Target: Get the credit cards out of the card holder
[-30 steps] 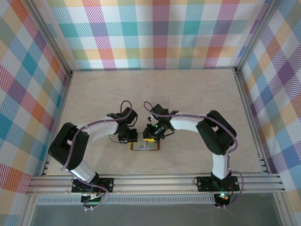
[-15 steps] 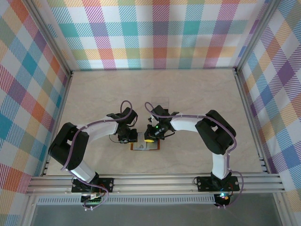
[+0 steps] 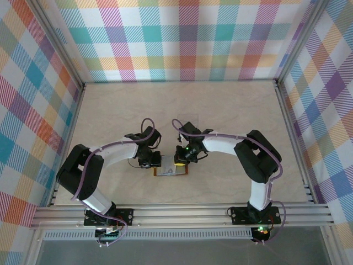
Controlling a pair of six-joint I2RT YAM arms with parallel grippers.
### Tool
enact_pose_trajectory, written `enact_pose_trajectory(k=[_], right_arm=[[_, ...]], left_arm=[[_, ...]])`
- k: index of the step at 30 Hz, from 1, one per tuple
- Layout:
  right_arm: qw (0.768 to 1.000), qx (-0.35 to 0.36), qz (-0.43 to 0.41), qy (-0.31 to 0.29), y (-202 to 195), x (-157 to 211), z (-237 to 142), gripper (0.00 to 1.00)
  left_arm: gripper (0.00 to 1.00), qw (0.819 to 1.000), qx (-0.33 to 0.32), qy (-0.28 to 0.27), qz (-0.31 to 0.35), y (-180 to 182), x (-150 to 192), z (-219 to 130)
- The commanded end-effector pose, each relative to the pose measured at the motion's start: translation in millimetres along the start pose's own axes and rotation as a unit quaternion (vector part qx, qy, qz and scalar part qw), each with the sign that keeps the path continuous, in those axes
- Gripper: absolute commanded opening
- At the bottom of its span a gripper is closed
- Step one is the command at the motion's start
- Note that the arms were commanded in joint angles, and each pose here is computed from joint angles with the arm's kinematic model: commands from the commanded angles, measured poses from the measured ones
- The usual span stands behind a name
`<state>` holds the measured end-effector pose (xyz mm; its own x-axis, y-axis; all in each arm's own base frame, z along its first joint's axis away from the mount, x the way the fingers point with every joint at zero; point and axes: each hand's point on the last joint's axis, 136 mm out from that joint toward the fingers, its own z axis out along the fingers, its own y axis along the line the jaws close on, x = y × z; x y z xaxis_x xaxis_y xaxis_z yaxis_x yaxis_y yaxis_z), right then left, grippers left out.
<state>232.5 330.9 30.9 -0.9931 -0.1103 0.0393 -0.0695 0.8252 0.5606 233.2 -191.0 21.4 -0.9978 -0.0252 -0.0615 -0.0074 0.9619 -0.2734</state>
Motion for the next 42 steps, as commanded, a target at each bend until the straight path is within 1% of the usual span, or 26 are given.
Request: enact_pose_trajectory(k=[1, 6, 9, 13, 17, 21, 22, 25, 33, 36, 38, 42], right_arm=[[0.999, 0.037, -0.006, 0.002, -12, 4, -11, 0.07], [0.999, -0.047, -0.013, 0.014, 16, 1, -1, 0.08], [0.997, -0.080, -0.012, 0.019, 28, -3, 5, 0.09], [0.997, -0.080, -0.012, 0.021, 28, -7, 10, 0.10], [0.997, -0.075, -0.008, 0.026, 24, -6, 15, 0.10], [0.997, -0.071, -0.005, 0.027, 21, -6, 16, 0.15], [0.997, -0.071, -0.004, 0.027, 21, -5, 16, 0.15], [0.997, -0.070, -0.001, 0.024, 21, -5, 14, 0.14], [0.997, -0.073, 0.003, 0.016, 20, -4, 11, 0.10], [0.997, -0.071, 0.005, 0.016, 20, -3, 10, 0.17], [0.997, -0.073, 0.006, 0.014, 20, -3, 10, 0.18], [0.997, -0.079, 0.004, 0.010, 22, -3, 7, 0.14]], left_arm=[[0.18, 1.000, -0.017, 0.022, -0.004, 10, 18, 7], [0.22, 1.000, 0.016, 0.000, -0.001, -7, 9, -9], [0.25, 1.000, 0.021, -0.011, 0.000, -10, 5, -16], [0.27, 1.000, 0.012, -0.017, 0.002, -8, 3, -19], [0.27, 1.000, 0.004, -0.008, 0.005, -6, 4, -10], [0.27, 1.000, 0.007, 0.009, 0.008, -7, 5, 3], [0.27, 1.000, 0.002, 0.012, 0.008, -6, 6, 6], [0.21, 1.000, -0.023, 0.016, 0.009, 3, 8, 10], [0.20, 0.999, -0.036, 0.026, 0.002, 14, 18, 15], [0.20, 0.999, -0.036, 0.026, 0.000, 14, 18, 14], [0.20, 0.999, -0.036, 0.025, 0.001, 14, 17, 14], [0.20, 0.999, -0.037, 0.027, 0.001, 13, 17, 15]])
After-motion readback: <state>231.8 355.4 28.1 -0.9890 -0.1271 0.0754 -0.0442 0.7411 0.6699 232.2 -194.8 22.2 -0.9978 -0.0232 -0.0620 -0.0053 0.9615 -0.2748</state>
